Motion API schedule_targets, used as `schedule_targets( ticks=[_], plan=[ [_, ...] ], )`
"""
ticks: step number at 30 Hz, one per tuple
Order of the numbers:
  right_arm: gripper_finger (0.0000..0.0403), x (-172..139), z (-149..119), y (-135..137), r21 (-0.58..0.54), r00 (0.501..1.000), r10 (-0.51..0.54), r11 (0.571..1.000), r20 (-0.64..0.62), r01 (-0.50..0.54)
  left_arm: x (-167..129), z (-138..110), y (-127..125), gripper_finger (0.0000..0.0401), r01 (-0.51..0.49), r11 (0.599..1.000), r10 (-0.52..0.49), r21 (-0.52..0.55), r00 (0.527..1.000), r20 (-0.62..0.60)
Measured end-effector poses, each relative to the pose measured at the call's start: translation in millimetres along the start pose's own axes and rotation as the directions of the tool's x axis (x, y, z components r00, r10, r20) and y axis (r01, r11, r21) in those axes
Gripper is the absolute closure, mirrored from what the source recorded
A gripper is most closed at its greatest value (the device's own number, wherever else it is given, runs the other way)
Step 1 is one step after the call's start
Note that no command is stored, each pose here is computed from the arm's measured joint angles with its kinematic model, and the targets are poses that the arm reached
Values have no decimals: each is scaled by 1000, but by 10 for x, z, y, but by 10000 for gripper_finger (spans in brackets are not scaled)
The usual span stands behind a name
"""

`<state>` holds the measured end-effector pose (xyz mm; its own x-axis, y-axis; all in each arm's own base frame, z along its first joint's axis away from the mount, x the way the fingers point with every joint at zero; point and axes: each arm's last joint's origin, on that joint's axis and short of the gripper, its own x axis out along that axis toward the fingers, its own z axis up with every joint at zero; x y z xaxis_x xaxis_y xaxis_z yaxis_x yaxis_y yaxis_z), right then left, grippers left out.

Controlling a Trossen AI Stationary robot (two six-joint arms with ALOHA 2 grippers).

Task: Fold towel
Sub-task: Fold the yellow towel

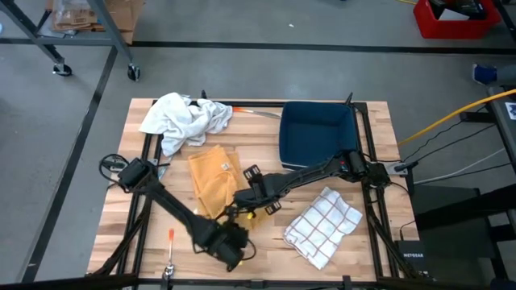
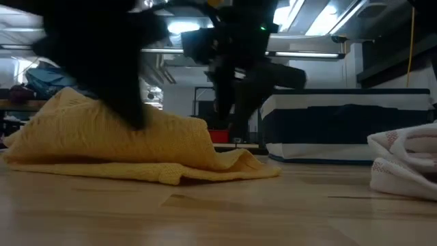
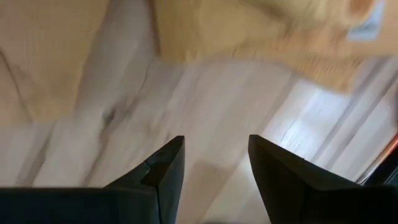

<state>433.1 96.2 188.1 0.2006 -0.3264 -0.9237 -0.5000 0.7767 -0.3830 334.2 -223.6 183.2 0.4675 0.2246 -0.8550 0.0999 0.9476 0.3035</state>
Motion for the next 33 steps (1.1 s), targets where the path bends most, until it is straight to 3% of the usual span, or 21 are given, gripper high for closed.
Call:
schedule_targets(
  ticks=[10, 18, 25, 29, 33],
  plan=[
    [221, -40, -171, -26, 5, 991, 43, 999, -129, -42, 178, 179, 316, 397, 49, 998, -48, -29, 999, 22],
    [221, -89, -284, -8, -27, 972, 71, 996, -225, -79, 150, 342, 471, 397, 212, 970, -211, -118, 977, 21],
    [221, -132, -376, -37, -40, 954, 80, 995, -289, -96, 145, 391, 541, 395, 270, 960, -269, -70, 963, 15],
    [221, -194, -446, -76, -45, 944, 77, 994, -321, -97, 139, 418, 577, 361, 274, 961, -274, -34, 962, 20],
    [221, -223, -502, -103, -48, 932, 84, 993, -353, -107, 146, 439, 621, 300, 270, 963, -270, -7, 963, 25]
  ],
)
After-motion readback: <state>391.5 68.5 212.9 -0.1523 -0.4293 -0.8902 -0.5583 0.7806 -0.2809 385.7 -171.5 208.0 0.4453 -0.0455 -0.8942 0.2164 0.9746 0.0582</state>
